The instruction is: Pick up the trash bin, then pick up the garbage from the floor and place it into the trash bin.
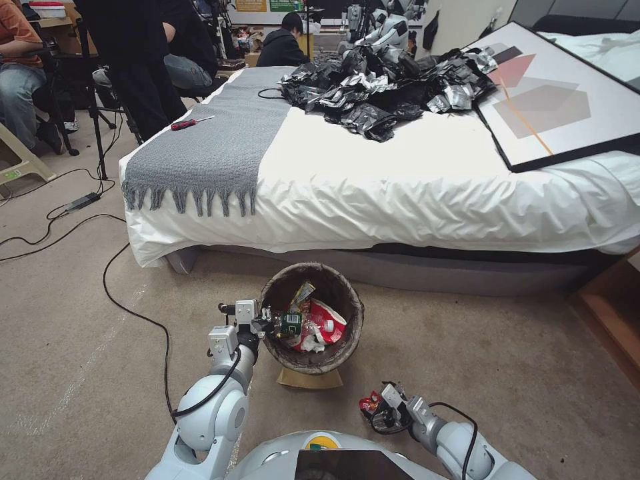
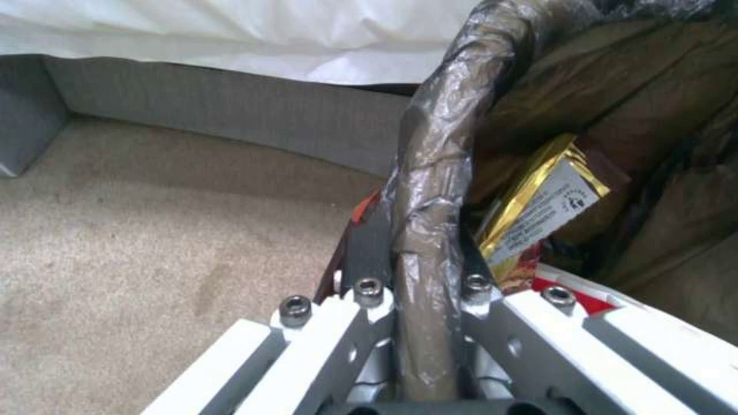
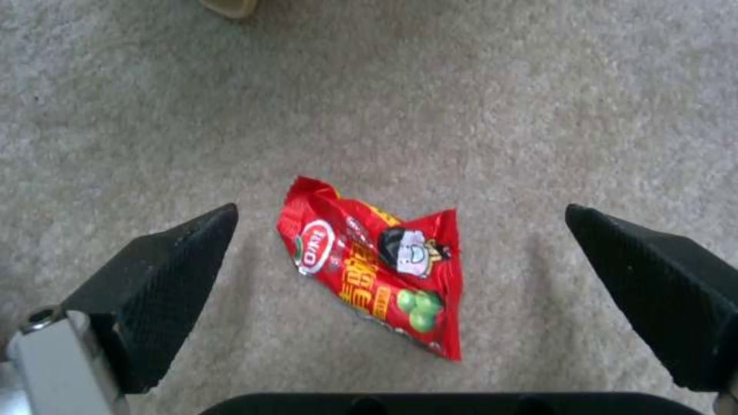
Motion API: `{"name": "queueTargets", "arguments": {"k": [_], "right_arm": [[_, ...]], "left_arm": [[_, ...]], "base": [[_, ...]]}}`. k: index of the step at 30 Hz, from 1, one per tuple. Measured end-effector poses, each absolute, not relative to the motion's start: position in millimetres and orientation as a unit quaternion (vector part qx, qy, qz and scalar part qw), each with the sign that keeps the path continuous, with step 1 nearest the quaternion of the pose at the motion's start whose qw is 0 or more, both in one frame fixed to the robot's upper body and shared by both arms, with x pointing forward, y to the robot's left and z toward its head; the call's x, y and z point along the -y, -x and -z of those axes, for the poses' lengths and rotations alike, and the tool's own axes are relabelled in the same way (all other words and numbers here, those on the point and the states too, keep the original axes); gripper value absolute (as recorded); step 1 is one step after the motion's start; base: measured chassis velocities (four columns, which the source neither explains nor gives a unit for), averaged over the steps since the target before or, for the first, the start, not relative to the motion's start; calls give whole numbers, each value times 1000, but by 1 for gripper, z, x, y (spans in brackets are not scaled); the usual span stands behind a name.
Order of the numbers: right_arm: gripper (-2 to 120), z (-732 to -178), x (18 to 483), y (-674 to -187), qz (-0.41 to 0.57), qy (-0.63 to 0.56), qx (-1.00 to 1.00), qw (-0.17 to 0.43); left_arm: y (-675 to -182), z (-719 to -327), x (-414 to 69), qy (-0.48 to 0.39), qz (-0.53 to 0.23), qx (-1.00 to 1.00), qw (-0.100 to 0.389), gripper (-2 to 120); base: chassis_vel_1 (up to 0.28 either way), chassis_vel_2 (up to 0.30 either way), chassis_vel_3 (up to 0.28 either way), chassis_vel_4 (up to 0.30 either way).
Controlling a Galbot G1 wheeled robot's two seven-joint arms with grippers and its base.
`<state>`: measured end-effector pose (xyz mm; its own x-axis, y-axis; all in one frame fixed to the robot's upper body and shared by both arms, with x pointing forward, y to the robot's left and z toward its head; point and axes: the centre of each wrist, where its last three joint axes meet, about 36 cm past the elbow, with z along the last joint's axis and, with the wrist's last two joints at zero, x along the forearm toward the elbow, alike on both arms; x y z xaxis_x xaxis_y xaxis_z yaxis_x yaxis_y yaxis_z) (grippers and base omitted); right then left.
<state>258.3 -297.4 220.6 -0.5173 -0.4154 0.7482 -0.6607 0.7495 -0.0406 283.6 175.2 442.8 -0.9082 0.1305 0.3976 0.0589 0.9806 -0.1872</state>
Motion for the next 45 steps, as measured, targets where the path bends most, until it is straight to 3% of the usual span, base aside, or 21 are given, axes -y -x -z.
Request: {"name": "queueTargets", "arguments": {"k": [14, 31, 45], "right_arm": [[100, -214, 299, -259, -185, -330, 851, 365], [100, -241, 349, -292, -378, -473, 751, 264], [100, -240, 353, -312, -442, -502, 707, 229]], "left_arm": [[-284, -442, -175, 48, -86, 973, 209, 0], [-285, -443, -174, 49, -87, 973, 208, 0], [-285, -444, -175, 49, -88, 973, 205, 0]], "base": [[0, 0, 0, 0], [0, 0, 0, 0], [0, 0, 0, 0]]}}
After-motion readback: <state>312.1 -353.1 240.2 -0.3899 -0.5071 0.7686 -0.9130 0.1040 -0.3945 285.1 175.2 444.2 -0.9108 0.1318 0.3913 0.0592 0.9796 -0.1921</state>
